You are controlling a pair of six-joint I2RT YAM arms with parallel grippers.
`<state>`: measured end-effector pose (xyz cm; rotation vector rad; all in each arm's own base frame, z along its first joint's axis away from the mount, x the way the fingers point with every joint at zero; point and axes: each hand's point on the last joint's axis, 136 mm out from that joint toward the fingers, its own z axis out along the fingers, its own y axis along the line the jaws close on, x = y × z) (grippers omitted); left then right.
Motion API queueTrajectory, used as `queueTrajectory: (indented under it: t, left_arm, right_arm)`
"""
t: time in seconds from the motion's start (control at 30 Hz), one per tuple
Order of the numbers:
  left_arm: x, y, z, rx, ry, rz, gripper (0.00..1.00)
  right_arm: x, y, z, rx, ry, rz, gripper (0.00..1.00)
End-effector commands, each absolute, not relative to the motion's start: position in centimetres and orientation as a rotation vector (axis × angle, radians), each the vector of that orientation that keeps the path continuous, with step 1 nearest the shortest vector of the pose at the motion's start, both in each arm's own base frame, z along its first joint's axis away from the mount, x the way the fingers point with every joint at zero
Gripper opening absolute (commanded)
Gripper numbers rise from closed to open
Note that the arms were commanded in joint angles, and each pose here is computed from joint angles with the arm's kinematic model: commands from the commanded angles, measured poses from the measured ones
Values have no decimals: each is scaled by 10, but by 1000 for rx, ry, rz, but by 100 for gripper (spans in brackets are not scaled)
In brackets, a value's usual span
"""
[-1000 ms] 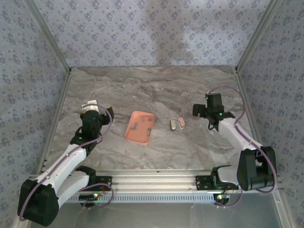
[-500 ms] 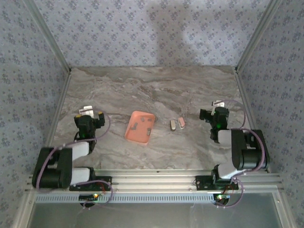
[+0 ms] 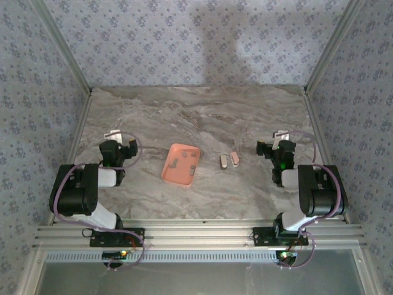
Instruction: Load the staples into the stapler
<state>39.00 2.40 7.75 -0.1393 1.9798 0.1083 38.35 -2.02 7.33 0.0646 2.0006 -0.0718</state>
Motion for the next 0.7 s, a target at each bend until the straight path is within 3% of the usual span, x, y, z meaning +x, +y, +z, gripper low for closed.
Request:
queueTrajectory:
  t: [0.0,0.67]
  left_arm:
    - [396,22,89,-114,1954,102,98]
    - [396,21,89,-114,1953,95,98]
  right_arm:
    - [391,-21,84,49,1964,-75,100]
    - [391,-21,85,49,1963,-76,100]
